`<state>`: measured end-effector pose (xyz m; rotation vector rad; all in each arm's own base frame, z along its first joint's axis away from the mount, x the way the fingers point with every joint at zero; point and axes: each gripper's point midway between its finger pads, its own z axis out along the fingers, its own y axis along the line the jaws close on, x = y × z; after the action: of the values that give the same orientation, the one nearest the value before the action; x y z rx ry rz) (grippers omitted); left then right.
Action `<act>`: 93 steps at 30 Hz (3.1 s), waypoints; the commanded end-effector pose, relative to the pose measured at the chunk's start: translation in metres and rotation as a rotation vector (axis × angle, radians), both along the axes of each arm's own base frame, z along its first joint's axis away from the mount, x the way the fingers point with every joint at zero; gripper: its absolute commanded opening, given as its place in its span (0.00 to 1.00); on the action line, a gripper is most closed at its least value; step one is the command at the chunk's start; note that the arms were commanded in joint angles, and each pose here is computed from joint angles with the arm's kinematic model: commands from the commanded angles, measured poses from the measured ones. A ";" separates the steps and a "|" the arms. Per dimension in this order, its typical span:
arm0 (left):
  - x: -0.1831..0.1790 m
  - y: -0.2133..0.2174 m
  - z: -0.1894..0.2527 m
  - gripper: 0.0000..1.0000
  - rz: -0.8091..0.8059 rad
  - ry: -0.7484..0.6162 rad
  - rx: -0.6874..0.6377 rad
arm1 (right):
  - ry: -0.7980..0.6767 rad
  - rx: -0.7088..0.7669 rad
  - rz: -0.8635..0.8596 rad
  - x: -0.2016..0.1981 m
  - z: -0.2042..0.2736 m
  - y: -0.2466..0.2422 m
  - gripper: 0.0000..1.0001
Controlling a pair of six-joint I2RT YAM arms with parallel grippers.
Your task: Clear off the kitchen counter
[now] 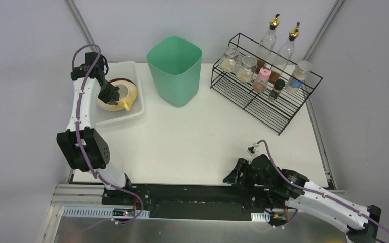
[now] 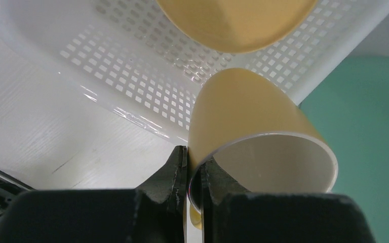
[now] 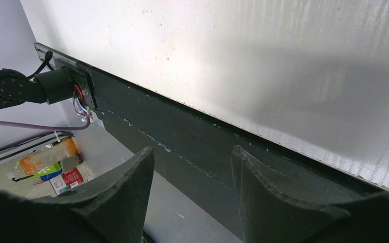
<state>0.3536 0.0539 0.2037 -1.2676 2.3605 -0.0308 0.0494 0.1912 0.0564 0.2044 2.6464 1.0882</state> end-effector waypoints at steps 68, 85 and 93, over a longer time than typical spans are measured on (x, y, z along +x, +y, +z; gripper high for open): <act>-0.008 -0.028 -0.071 0.63 -0.007 0.222 -0.142 | 0.004 0.013 -0.043 -0.002 -0.002 -0.011 0.60; -0.024 -0.038 0.017 0.99 -0.131 0.008 -0.122 | -0.097 -0.049 -0.039 0.013 0.021 -0.015 0.71; -0.061 -0.049 0.037 0.99 -0.294 -0.066 -0.087 | -0.171 -0.116 -0.024 0.024 0.054 -0.018 0.99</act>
<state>0.3207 0.0145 0.2336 -1.0876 2.4366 -0.2445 0.0647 0.1755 0.0869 0.1781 2.5862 0.9458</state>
